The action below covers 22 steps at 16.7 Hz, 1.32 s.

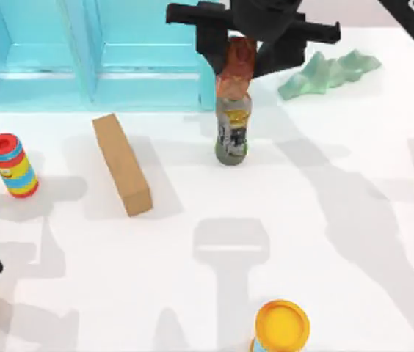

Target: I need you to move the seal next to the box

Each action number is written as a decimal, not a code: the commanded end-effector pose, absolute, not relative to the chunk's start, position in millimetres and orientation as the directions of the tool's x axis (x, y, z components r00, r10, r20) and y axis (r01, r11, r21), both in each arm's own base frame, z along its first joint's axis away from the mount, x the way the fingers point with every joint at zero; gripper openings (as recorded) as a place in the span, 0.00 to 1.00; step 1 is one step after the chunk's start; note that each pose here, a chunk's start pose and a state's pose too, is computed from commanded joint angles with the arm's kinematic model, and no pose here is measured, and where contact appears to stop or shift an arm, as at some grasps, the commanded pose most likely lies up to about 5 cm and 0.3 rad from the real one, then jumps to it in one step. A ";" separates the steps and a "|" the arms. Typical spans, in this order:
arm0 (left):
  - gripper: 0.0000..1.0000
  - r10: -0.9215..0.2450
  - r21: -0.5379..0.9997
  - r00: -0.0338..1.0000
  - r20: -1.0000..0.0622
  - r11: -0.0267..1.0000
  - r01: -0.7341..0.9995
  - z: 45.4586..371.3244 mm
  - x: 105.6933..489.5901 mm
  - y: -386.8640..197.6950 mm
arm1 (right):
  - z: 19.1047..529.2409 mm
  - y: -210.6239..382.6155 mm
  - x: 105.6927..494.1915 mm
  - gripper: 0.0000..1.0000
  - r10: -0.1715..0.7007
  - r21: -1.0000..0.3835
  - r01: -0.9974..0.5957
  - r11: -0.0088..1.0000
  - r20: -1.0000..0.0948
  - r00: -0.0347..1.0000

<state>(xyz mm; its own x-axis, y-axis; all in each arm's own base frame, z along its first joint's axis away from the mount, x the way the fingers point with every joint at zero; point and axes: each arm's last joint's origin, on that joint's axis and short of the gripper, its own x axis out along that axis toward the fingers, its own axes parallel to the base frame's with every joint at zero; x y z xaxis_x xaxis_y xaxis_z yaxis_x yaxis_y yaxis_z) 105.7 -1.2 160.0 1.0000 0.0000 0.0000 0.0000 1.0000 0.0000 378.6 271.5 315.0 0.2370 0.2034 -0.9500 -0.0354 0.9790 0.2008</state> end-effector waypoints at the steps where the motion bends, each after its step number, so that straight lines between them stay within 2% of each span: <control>1: 1.00 0.000 0.000 1.000 0.000 1.000 0.000 160.0 105.7 -1.2 | 321.0 243.4 386.4 0.00 0.193 0.190 -0.035 0.981 -0.950 0.245; 5: 1.00 0.000 0.000 1.000 0.000 1.000 0.000 160.0 105.7 -1.2 | 323.5 137.4 396.4 0.00 0.126 0.124 -0.024 0.992 -0.961 0.248; 10: 1.00 0.000 0.000 1.000 0.000 1.000 0.000 160.0 105.7 -1.2 | 289.0 48.8 391.5 0.00 0.043 0.043 -0.004 0.999 -0.985 0.169; 13: 1.00 0.000 0.000 1.000 0.000 1.000 0.000 160.0 105.7 -1.2 | 273.4 29.6 390.5 0.00 0.023 0.024 0.000 1.000 -0.992 0.127; 19: 1.00 0.000 0.000 1.000 0.000 1.000 0.000 160.0 105.7 -1.2 | 268.6 31.2 391.0 0.00 0.023 0.023 -0.003 1.000 -0.992 0.124; 22: 1.00 0.000 0.000 1.000 0.000 1.000 0.000 160.0 105.7 -1.2 | 243.2 31.1 394.0 0.00 0.023 0.024 -0.001 1.000 -0.992 0.128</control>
<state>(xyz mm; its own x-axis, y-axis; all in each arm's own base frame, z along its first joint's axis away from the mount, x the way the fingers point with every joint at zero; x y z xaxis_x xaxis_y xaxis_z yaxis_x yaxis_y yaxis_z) 105.7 -1.2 160.0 1.0000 0.0000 0.0000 0.0000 1.0000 0.0000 394.0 31.1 243.2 0.1278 0.0235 -0.9915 -0.0013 0.9997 0.0235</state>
